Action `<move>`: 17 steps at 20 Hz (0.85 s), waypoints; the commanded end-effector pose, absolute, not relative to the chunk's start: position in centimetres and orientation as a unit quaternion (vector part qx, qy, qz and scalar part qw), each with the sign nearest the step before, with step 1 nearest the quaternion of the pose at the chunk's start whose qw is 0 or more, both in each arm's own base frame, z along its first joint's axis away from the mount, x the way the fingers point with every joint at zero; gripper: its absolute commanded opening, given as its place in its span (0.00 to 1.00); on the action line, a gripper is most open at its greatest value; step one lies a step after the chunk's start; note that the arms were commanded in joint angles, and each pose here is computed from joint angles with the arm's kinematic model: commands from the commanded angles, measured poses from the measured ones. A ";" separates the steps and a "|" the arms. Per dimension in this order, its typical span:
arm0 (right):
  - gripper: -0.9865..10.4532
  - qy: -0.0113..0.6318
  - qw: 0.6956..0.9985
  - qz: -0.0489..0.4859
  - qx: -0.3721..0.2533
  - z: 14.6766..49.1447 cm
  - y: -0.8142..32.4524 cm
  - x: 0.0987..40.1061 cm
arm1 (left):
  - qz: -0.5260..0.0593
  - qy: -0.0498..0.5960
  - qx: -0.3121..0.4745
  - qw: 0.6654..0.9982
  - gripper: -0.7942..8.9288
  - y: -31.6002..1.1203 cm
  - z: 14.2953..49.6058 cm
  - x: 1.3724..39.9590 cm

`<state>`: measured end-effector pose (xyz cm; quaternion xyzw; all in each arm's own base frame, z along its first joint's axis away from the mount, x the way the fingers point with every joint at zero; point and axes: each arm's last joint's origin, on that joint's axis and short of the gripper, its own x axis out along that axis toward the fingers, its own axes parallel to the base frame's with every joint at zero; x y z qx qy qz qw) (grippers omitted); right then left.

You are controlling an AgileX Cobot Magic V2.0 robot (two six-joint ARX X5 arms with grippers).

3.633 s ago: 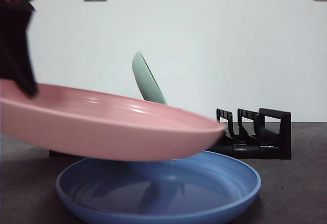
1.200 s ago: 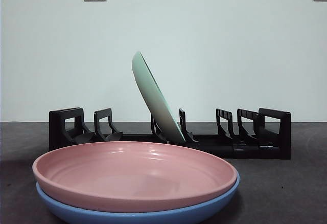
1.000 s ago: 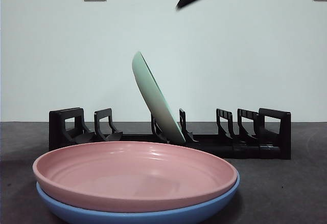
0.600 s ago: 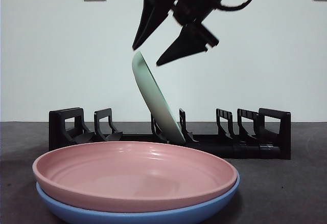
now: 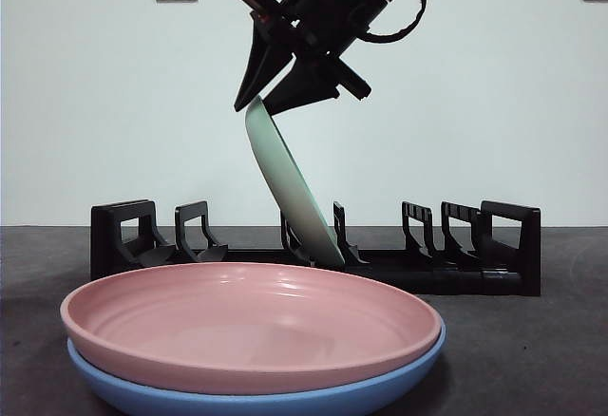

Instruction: Place the plate

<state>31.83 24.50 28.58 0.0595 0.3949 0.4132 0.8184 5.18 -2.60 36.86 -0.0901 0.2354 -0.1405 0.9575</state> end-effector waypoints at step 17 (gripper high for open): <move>0.10 0.318 0.784 0.526 0.088 38.6 21.2 25.0 | -0.142 0.223 -0.088 0.960 0.44 -2.5 37.5 5.1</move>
